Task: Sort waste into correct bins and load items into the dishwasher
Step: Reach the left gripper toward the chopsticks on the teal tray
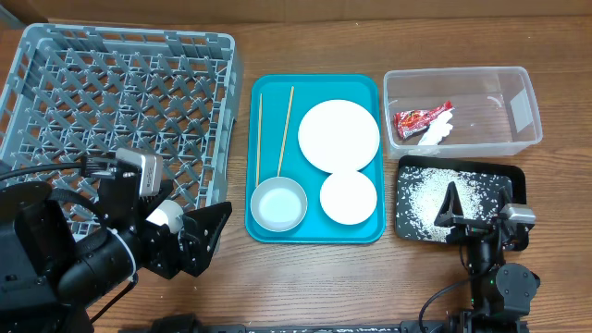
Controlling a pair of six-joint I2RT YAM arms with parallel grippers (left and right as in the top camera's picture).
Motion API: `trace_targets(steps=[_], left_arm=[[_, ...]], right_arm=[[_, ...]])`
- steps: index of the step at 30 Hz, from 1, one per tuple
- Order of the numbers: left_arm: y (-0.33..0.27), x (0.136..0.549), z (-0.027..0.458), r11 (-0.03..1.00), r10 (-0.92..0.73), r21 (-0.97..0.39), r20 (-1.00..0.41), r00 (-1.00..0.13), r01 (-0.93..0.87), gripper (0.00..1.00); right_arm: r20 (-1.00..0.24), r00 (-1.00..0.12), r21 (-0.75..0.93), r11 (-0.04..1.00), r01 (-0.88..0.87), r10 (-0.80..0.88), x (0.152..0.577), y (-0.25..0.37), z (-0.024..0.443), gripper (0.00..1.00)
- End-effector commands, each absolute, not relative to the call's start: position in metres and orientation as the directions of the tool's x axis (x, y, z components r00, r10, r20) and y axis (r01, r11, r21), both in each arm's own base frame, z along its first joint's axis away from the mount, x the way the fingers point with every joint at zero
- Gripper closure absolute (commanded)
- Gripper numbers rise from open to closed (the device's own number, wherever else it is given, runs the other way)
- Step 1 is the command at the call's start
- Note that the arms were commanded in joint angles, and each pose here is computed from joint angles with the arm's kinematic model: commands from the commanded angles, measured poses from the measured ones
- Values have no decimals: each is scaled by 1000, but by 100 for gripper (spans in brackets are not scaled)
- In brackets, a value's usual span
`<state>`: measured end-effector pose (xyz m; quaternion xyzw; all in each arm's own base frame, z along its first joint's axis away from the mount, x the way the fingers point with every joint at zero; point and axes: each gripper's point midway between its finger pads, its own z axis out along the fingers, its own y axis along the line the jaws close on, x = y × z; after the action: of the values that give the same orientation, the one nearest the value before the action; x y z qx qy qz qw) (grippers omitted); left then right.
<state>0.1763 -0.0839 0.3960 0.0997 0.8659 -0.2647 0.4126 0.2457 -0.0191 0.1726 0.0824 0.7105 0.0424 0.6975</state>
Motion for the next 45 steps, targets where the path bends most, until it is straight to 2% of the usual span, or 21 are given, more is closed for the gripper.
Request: trace_targets(steps=[1, 6, 8, 11, 15, 20, 23, 26, 29, 31, 35, 38, 40, 44, 45], left_arm=[[-88, 174, 402, 829, -30, -366, -784, -620, 422, 0], [-95, 176, 415, 783, -150, -487, -751, -643, 387, 0], [-89, 187, 419, 805, -156, -459, -774, -613, 376, 0], [-72, 205, 404, 845, -227, -480, -722, -653, 236, 0], [-58, 226, 355, 879, -240, -469, -587, -773, 83, 5], [-75, 254, 299, 904, -154, -424, -436, -887, 52, 15], [-93, 279, 265, 944, -96, -328, -369, -924, 33, 22], [-98, 306, 232, 982, -112, -180, -343, -933, -52, 22], [-109, 333, 200, 991, -126, -93, -330, -936, -101, 21], [-123, 355, 175, 993, -107, -83, -321, -941, -85, 21], [-147, 388, 120, 994, -56, -105, -276, -959, -28, 30], [-175, 406, 87, 977, 54, -185, -267, -962, 107, 28], [-183, 409, 72, 971, 75, -201, -253, -965, 128, 27], [-175, 411, 37, 985, 82, -130, -204, -976, 110, 30], [-172, 410, 28, 989, 83, -108, -190, -978, 104, 34]], right_arm=[[-985, -5, 174, 983, 62, 175, 246, -20, 172, 0], [-985, -5, 174, 983, 62, 175, 246, -20, 172, 0], [-985, -5, 174, 983, 62, 175, 246, -20, 172, 0], [-985, -6, 174, 983, 62, 175, 246, -20, 171, 0], [-985, -5, 174, 983, 62, 175, 246, -20, 172, 0], [-985, -6, 174, 983, 62, 175, 246, -20, 171, 0], [-985, -5, 174, 983, 62, 175, 246, -20, 172, 0], [-985, -6, 174, 983, 62, 175, 246, -20, 171, 0], [-985, -6, 174, 983, 62, 175, 246, -20, 171, 0], [-985, -6, 174, 983, 62, 175, 246, -20, 171, 0], [-985, -5, 174, 983, 62, 175, 246, -20, 172, 0], [-985, -6, 174, 983, 62, 175, 246, -20, 171, 0], [-985, -6, 174, 983, 62, 175, 246, -20, 171, 0], [-985, -6, 174, 983, 62, 175, 246, -20, 171, 0], [-985, -6, 174, 983, 62, 175, 246, -20, 171, 0]])
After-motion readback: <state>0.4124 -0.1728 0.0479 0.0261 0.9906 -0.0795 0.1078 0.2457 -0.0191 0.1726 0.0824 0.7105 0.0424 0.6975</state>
